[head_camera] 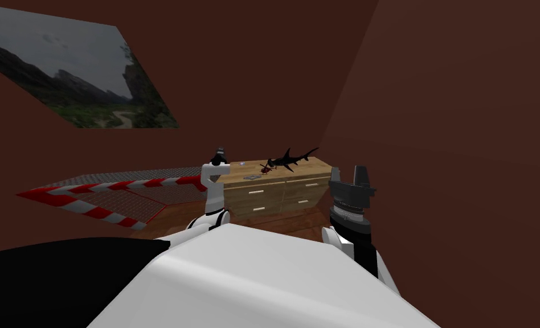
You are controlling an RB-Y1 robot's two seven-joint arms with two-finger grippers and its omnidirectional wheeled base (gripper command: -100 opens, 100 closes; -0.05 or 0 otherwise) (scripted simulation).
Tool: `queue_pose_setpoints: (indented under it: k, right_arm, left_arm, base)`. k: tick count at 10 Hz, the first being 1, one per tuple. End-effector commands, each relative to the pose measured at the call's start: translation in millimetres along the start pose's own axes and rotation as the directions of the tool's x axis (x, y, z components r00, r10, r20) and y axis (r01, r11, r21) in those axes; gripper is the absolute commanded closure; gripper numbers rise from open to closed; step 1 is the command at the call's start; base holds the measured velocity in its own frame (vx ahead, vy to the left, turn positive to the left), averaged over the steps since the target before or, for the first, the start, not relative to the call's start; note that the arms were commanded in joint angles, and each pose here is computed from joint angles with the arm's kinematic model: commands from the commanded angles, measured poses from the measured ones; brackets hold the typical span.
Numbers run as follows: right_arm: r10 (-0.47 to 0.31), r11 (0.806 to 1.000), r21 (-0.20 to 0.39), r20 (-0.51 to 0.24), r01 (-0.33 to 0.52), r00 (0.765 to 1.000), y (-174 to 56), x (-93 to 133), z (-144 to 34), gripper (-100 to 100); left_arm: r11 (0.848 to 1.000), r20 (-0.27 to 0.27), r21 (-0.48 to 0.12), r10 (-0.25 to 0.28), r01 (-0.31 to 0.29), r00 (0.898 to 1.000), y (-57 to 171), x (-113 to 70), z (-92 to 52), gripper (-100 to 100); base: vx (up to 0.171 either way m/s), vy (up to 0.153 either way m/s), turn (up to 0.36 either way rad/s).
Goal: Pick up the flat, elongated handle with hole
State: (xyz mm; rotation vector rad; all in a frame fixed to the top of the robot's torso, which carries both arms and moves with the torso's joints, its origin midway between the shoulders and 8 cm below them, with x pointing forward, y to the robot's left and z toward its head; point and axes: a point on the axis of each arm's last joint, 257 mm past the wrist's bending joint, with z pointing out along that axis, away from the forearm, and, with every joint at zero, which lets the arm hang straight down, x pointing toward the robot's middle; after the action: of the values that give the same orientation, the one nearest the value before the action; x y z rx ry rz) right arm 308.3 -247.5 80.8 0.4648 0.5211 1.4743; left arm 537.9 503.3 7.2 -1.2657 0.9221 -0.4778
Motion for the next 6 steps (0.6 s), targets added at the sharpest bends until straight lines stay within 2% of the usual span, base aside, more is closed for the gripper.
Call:
queue_pose_setpoints:
  k: [1,3,4,6]
  right_arm:
    - [0.0,1.0,0.0,0.0,0.0,1.0,0.0,0.0,0.0,0]
    - [0.0,1.0,0.0,0.0,0.0,1.0,0.0,0.0,0.0,0]
    - [0.0,1.0,0.0,0.0,0.0,1.0,0.0,0.0,0.0,0]
    - [0.0,1.0,0.0,0.0,0.0,1.0,0.0,0.0,0.0,0]
  left_arm:
    - [0.998,0.008,-0.057,-0.019,0.019,1.0,8.7,-1.5,7.0,-100]
    - [0.994,0.006,-0.11,-0.019,0.02,1.0,22.2,-0.6,5.8,-100]
    - [0.988,0.011,-0.151,-0.037,0.039,0.999,29.4,-0.8,11.1,-100]
    - [0.978,0.009,-0.203,-0.038,0.039,0.999,42.5,0.4,8.7,-100]
  base:
    - [0.01,0.007,-0.1]
    - [0.009,0.008,-0.063]
    - [0.009,0.009,-0.145]
    - [0.008,0.011,-0.047]
